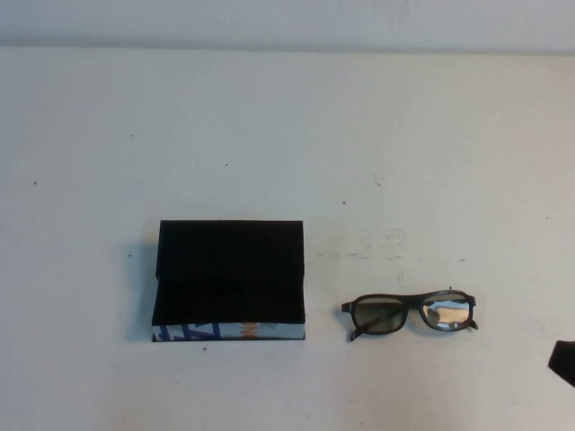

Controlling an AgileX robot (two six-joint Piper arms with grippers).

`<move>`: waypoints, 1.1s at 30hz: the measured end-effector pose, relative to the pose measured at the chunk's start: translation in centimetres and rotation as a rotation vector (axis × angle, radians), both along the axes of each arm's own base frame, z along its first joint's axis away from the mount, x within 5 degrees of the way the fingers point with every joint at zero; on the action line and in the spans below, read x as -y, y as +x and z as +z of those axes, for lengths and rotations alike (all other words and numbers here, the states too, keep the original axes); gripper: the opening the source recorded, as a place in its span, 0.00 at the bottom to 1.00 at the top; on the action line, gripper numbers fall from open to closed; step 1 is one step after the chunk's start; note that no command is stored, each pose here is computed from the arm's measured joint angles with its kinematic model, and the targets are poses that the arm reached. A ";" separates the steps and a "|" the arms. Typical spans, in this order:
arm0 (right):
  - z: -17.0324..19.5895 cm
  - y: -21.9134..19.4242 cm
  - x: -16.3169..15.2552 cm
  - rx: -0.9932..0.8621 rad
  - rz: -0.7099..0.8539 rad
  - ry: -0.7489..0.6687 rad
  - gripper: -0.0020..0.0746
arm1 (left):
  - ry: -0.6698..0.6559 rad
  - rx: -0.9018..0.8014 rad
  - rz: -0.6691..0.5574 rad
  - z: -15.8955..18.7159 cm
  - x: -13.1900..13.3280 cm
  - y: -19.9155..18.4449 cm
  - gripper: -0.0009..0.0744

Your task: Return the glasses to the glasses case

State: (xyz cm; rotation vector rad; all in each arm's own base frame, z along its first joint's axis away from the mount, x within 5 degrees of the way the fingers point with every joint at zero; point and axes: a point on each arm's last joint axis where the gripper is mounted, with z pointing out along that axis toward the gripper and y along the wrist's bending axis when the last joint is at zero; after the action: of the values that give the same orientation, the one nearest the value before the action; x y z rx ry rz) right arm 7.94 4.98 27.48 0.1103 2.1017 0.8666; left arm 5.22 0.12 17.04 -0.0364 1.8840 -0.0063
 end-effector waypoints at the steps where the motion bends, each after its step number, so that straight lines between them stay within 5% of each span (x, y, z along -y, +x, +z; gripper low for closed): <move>1: 0.3 0.5 -0.2 -0.028 0.038 -0.030 0.01 | 0.000 0.000 0.000 0.0 0.0 0.0 0.01; 13: 0.7 7.4 -1.1 -0.217 0.411 -0.460 0.01 | 0.000 0.000 0.000 0.0 0.0 0.0 0.01; 24: 0.9 13.6 -9.6 -0.023 0.927 -0.976 0.01 | 0.000 0.000 0.001 0.0 0.0 0.0 0.01; 33: -2.0 19.0 -12.6 0.098 1.251 -1.155 0.10 | 0.000 0.000 0.001 0.0 0.0 0.0 0.01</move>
State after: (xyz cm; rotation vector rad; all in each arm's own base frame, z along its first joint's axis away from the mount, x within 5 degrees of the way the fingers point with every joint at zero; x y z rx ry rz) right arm 26.90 17.58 25.43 -1.9113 2.1158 0.0961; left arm 5.22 0.12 17.04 -0.0369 1.8840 -0.0059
